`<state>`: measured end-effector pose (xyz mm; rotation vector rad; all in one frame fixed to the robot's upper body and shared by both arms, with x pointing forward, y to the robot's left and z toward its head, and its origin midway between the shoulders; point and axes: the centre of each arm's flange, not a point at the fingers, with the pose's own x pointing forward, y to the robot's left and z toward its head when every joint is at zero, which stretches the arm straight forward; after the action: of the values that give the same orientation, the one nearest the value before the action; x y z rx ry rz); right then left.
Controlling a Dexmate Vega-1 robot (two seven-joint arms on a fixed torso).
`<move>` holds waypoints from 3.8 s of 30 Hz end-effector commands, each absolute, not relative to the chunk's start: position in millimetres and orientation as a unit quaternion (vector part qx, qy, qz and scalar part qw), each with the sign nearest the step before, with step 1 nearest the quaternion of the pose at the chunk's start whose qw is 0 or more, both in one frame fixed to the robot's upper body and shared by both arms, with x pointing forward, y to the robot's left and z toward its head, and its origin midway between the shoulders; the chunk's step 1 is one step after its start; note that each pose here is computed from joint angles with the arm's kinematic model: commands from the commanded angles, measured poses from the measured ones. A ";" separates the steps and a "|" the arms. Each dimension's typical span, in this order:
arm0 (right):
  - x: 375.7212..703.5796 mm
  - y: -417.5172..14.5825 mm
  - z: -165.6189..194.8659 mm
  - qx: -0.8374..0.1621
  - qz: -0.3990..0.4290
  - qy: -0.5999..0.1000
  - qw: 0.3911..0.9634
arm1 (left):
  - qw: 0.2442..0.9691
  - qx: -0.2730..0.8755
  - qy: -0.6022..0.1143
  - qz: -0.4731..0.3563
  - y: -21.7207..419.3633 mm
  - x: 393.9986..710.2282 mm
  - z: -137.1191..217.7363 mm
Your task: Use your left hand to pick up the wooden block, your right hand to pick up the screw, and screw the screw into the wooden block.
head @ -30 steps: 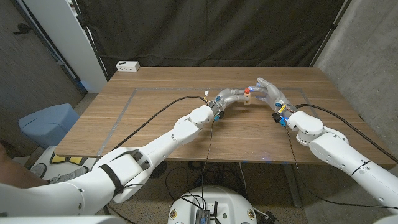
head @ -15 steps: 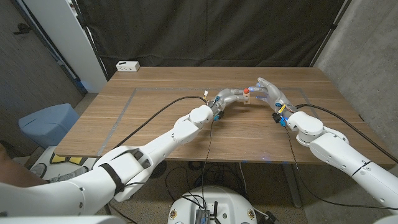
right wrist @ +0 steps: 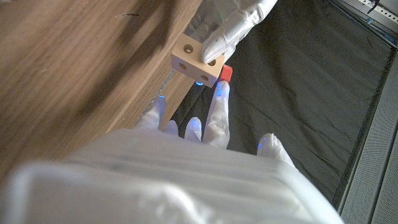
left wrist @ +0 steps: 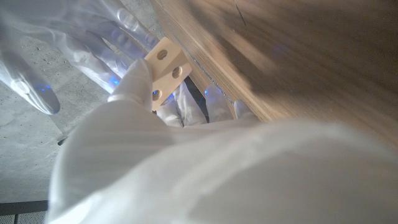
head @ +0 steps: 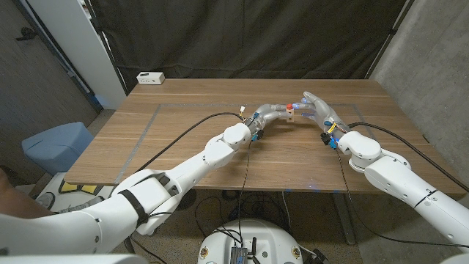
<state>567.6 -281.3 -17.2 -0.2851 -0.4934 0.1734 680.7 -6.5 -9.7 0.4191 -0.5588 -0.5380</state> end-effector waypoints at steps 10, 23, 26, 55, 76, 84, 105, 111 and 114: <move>569.7 -277.6 -14.0 -0.148 0.099 -0.241 0.954 | 0.906 0.202 -0.269 -0.258 -6.5 683.4 -8.4; 566.9 -279.3 -14.4 -0.145 0.101 -0.243 0.954 | 0.905 0.202 -0.269 -0.259 -8.8 682.7 -9.4; 565.9 -281.3 -15.0 -0.142 0.096 -0.243 0.955 | 0.905 0.202 -0.269 -0.259 -9.2 682.7 -9.4; 566.4 -289.6 -16.7 -0.134 0.070 -0.246 0.957 | 0.903 0.204 -0.274 -0.260 -9.0 680.1 -8.3; 570.8 -287.5 -13.6 -0.142 0.092 -0.249 0.954 | 0.902 0.204 -0.275 -0.261 -10.2 675.5 -10.2; 571.9 -285.5 -12.3 -0.147 0.101 -0.250 0.952 | 0.902 0.205 -0.275 -0.261 -10.7 674.7 -11.0; 574.7 -279.8 -9.4 -0.150 0.112 -0.249 0.950 | 0.903 0.204 -0.275 -0.260 -8.6 675.4 -10.9; 574.2 -278.8 -9.0 -0.148 0.110 -0.248 0.951 | 0.902 0.204 -0.276 -0.261 -8.6 675.4 -10.8; 574.1 -278.7 -8.9 -0.151 0.111 -0.249 0.950 | 0.902 0.204 -0.276 -0.261 -8.6 675.4 -10.8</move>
<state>574.3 -280.8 -9.6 -0.3026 -0.5074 0.2223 675.4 -9.3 -10.9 0.4230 -0.5692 -0.5387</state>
